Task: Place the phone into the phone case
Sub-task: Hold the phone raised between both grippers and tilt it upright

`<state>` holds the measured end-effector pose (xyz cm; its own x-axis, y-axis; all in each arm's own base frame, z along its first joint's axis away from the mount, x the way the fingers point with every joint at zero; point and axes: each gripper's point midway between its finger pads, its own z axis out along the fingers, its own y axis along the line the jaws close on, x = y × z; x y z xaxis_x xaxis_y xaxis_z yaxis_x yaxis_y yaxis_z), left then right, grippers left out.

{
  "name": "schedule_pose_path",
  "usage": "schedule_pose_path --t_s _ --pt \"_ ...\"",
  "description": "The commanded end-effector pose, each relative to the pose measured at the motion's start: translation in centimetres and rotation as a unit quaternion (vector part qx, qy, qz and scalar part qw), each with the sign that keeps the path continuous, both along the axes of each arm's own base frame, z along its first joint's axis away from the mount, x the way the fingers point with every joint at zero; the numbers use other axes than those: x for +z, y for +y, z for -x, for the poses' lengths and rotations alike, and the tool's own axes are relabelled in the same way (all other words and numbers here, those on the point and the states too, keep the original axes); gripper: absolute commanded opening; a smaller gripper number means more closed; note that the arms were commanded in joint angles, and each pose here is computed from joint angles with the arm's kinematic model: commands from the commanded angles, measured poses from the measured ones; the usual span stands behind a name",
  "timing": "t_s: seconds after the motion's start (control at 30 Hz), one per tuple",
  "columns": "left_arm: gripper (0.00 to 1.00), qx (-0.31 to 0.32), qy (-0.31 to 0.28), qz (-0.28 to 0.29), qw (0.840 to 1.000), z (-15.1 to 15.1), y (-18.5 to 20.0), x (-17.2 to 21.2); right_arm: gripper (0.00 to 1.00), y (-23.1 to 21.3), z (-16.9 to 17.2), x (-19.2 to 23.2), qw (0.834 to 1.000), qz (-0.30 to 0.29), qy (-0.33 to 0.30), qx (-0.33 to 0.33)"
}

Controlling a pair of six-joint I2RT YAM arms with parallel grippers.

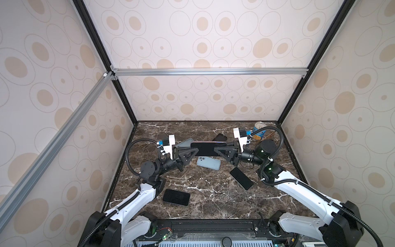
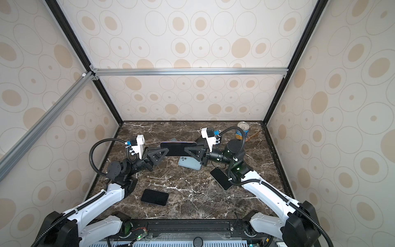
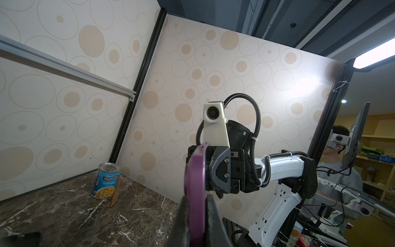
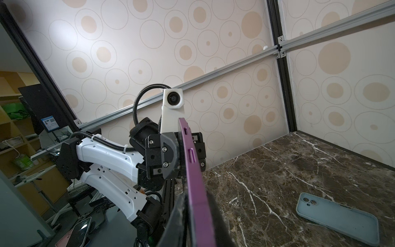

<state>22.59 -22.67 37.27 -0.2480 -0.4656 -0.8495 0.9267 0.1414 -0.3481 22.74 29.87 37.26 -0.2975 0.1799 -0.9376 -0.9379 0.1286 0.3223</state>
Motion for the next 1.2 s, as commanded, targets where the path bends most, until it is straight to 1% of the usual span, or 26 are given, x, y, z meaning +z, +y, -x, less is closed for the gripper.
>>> schedule_pose_path --t_s 0.0,0.13,0.27,0.3,0.33,0.47,0.53,0.6,0.63,0.77,0.87,0.93,1.03,1.17 --pt "0.0 0.036 -0.046 0.016 0.998 0.0 0.6 2.3 0.0 -0.3 -1.5 0.4 0.999 0.005 -0.003 -0.048" --pt "0.0 0.068 -0.038 0.012 0.997 -0.9 1.2 2.0 0.0 -0.6 -1.9 -0.1 0.997 0.017 0.005 -0.07" --pt "0.0 0.086 -0.031 0.012 0.996 -1.6 1.7 1.9 0.0 -0.7 -2.3 -0.8 0.997 0.022 0.01 -0.08" --pt "0.02 0.089 -0.03 0.013 0.996 -1.8 1.8 1.9 0.0 -0.6 -2.4 -0.9 0.997 0.022 0.012 -0.079" --pt "0.09 0.093 -0.027 0.014 0.995 -1.9 2.0 1.9 0.0 -0.5 -2.4 -0.8 0.997 0.021 0.013 -0.077" --pt "0.11 0.098 -0.031 0.018 0.995 -2.0 2.4 2.1 0.0 -0.2 -2.4 -0.8 0.998 0.017 0.013 -0.067" --pt "0.17 0.099 -0.031 0.018 0.994 -2.1 2.6 2.1 0.0 -0.2 -2.5 -1.0 0.997 0.016 0.014 -0.069" --pt "0.21 0.1 -0.032 0.018 0.994 -2.1 2.7 2.2 0.0 -0.2 -2.8 -1.4 0.997 0.016 0.017 -0.073" --pt "0.25 0.102 -0.032 0.019 0.994 -2.1 2.8 2.1 0.0 -0.1 -2.9 -1.5 0.997 0.015 0.019 -0.075" --pt "0.36 0.111 -0.033 0.022 0.993 -2.3 3.1 2.1 0.0 -0.1 -3.2 -1.6 0.997 0.011 0.021 -0.08" --pt "0.37 0.118 -0.031 0.025 0.992 -2.5 3.5 2.2 0.0 -0.1 -3.5 -1.8 0.996 0.013 0.023 -0.083" --pt "0.42 0.124 -0.031 0.027 0.991 -2.6 3.7 2.2 0.0 -0.1 -3.7 -2.1 0.996 0.017 0.029 -0.088" --pt "0.43 0.135 -0.031 0.029 0.99 -2.9 4.2 2.2 0.0 -0.4 -4.1 -2.4 0.994 0.021 0.034 -0.1" --pt "0.48 0.153 -0.033 0.035 0.987 -3.2 5.1 2.5 0.0 -1.0 -4.5 -2.6 0.993 0.023 0.039 -0.112"
